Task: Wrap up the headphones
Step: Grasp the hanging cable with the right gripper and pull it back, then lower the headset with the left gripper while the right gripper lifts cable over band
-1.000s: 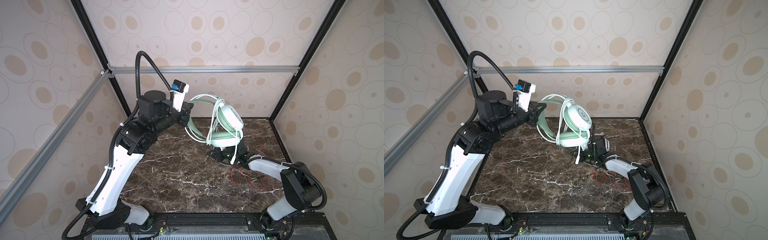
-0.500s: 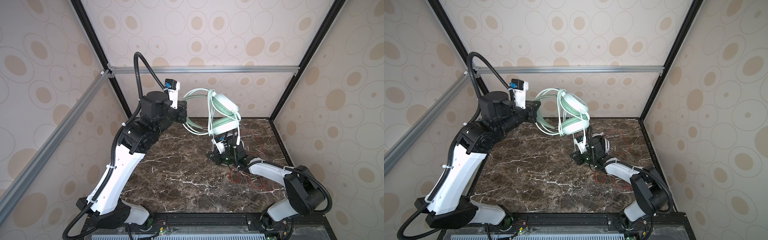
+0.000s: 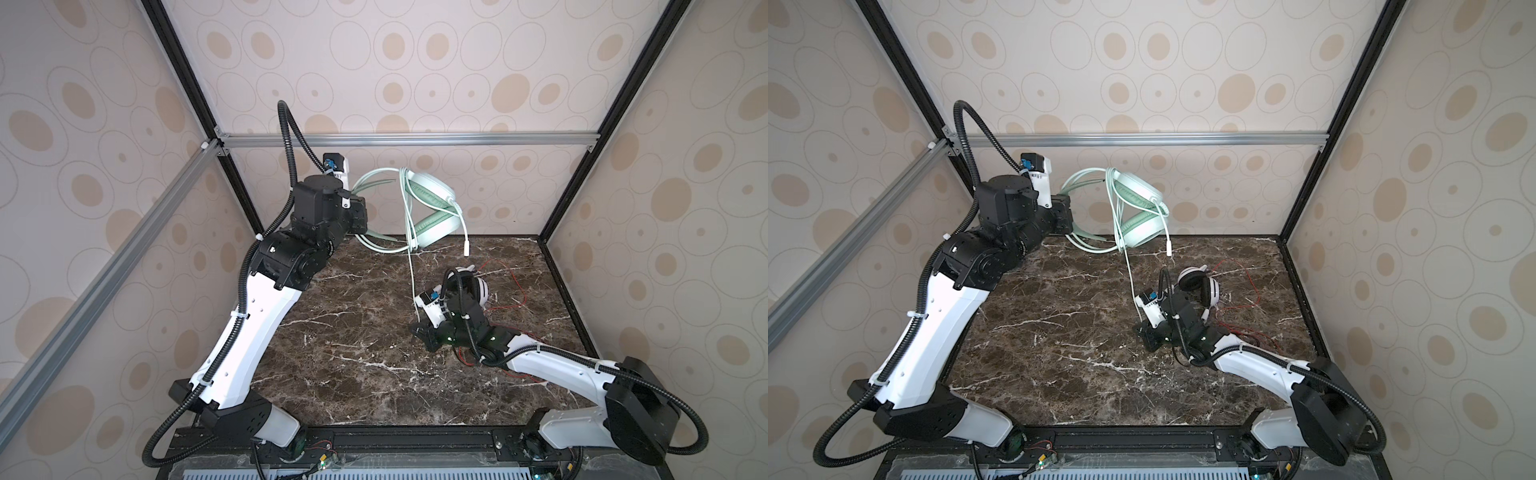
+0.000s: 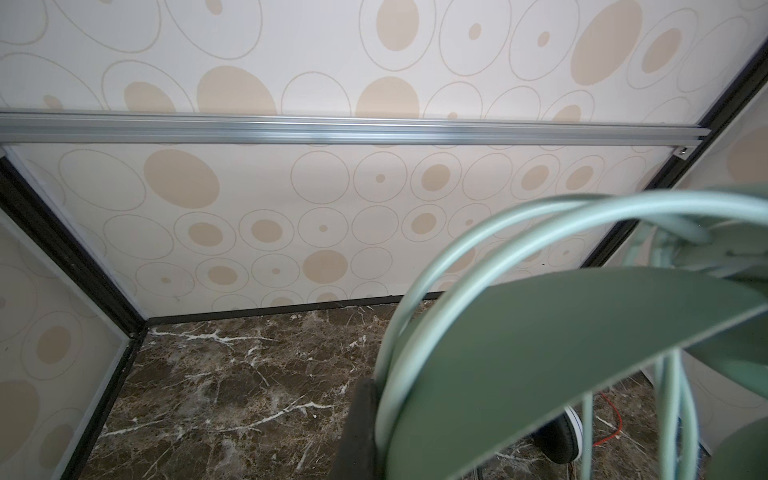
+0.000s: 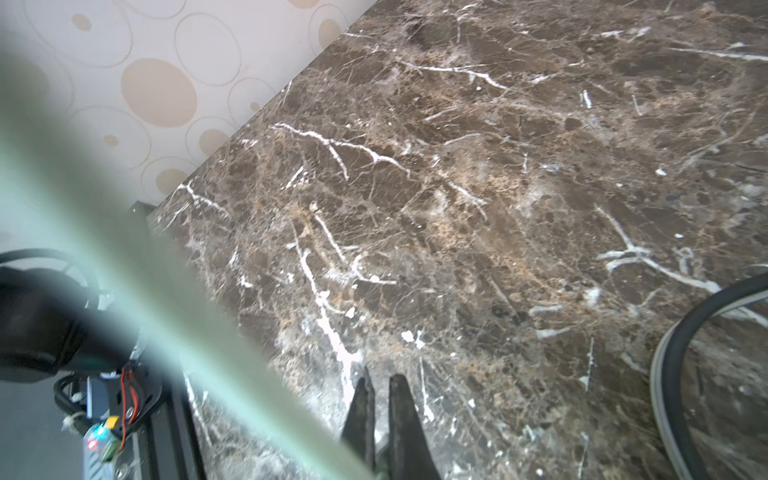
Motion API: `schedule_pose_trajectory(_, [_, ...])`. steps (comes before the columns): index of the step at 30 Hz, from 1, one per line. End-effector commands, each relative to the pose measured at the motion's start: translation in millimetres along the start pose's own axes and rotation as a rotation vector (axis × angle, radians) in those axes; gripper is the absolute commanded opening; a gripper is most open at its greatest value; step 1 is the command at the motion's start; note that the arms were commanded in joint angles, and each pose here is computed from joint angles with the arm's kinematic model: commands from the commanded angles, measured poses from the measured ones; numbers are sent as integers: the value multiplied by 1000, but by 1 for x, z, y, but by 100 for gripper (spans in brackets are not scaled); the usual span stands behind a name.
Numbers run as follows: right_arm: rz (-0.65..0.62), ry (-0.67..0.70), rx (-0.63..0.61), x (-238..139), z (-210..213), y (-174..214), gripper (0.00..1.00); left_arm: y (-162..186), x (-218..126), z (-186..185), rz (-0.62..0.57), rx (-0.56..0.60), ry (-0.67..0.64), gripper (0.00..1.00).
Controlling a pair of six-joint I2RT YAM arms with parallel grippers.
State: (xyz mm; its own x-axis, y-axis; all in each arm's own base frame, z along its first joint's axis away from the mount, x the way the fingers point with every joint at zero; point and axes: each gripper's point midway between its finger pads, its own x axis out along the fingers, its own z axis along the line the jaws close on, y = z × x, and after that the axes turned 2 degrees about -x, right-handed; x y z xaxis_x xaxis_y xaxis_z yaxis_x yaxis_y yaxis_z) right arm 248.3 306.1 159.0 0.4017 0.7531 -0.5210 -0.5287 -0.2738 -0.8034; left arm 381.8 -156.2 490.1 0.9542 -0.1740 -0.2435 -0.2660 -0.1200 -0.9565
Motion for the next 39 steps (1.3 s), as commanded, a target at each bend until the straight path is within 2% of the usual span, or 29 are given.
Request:
schedule_pose_trajectory(1, [82,27,-50,-8,10,25,0,-50,-15,12,-183,-116,0,0])
schedule_pose_trajectory(13, [149,29,-162,-29,39,38,0,-45,5,51,-221,-99,-131,0])
schedule_pose_trajectory(26, [180,-15,-263,-26,75,29,0,-1,35,72,-142,-17,-264,0])
schedule_pose_trajectory(39, [133,-43,-409,-63,106,-23,0,63,64,95,-21,132,-383,0])
